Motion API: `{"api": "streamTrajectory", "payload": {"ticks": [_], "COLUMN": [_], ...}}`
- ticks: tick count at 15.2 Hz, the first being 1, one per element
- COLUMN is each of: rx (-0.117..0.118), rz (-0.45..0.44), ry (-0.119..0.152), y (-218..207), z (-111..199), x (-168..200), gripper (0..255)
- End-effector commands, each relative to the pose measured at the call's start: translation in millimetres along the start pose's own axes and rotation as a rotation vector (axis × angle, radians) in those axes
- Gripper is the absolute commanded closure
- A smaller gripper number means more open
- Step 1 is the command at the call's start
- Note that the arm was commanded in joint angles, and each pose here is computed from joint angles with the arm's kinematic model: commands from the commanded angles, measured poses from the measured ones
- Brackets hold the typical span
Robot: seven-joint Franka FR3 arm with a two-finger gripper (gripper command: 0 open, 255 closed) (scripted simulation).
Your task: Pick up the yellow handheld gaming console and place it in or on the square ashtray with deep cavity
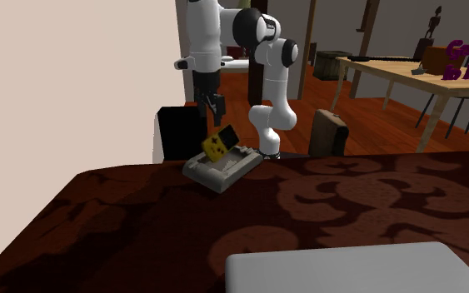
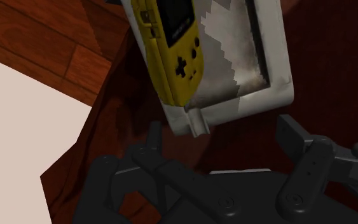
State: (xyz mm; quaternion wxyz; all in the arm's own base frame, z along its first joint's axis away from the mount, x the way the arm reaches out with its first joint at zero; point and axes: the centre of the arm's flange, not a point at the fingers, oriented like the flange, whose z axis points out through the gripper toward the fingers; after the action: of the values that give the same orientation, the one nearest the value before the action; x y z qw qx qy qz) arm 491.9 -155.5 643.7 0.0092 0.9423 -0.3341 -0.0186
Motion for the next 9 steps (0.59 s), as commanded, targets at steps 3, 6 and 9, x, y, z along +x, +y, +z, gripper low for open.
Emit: {"api": "streamTrajectory", "payload": {"ticks": [3,6,9], "rx": [0.0,0.0,0.0], "rz": [0.0,0.0,0.0], "ry": [-0.001,-0.001,-0.001], "y": [0.2,0.2,0.2], "z": [-33.6,-33.6,-33.6], "x": [-0.7,-0.7,-0.7], "gripper": [0,0,0]}}
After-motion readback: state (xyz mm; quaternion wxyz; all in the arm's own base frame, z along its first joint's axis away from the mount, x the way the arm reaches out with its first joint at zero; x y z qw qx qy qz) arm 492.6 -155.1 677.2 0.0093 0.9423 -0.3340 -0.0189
